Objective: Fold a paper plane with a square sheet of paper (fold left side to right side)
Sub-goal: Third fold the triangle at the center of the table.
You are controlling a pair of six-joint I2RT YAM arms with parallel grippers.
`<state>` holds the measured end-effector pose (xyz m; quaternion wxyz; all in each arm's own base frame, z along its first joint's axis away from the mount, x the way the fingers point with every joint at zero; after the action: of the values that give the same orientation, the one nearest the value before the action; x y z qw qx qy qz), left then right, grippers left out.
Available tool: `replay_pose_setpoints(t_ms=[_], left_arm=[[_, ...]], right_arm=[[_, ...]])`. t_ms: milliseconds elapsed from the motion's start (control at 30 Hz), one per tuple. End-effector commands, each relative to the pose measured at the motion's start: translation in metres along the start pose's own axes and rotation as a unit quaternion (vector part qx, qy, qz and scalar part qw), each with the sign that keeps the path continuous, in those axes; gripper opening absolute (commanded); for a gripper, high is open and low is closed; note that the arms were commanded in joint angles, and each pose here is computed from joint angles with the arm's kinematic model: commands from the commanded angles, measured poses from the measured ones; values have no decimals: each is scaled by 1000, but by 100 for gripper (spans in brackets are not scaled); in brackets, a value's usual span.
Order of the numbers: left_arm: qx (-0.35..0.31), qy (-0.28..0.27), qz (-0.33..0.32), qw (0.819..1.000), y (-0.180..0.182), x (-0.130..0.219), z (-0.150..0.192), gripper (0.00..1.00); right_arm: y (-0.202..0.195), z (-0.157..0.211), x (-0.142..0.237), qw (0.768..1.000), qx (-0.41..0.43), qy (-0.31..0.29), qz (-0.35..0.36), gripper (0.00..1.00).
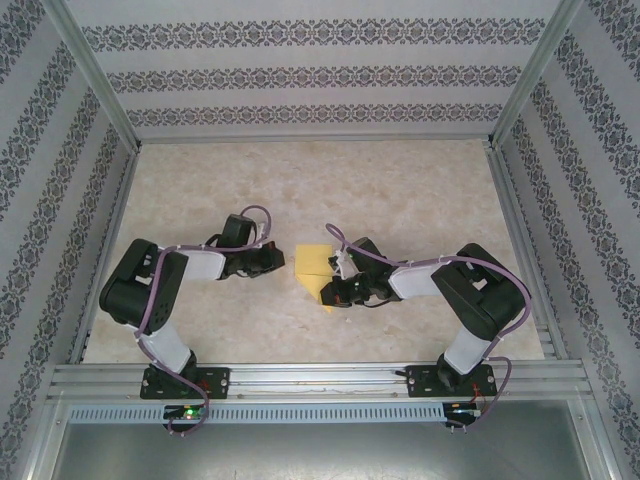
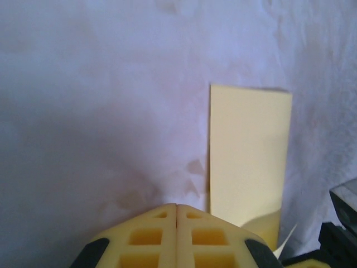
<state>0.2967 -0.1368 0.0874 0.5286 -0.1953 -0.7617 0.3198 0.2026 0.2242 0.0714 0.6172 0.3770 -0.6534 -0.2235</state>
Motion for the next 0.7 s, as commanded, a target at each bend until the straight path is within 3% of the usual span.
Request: replay_pose_setpoints(t_ms=[0,200,400,667], left_arm=[[-33,-21,-3,999,-14,17,-5,3],[-75,3,54,996,-45,18,21,3],[-94,41,81,991,-63,-5,42,3],[-81,66,55,993,-50,-28,52,3]], right_arm=[[-41,34,-7,991,-65,54,100,0],[-40,33,-7,992,-63,51,100,0],[-41,34,-7,991,-64,51,102,0],[-41,34,-7,991,-65,51,102,0]])
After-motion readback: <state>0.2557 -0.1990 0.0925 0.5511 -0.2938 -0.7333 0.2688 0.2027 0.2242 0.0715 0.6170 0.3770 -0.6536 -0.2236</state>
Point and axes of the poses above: each hand's point on the last joint's axis, 136 mm out from that joint toward the fingers, its own x axis back along the fingers, its own y axis along the line the jaws close on, z = x × y, the point moved 9 cm from there along x, back along the fingers, and after that the axes turned 2 degrees about x, right-handed, at the moved point
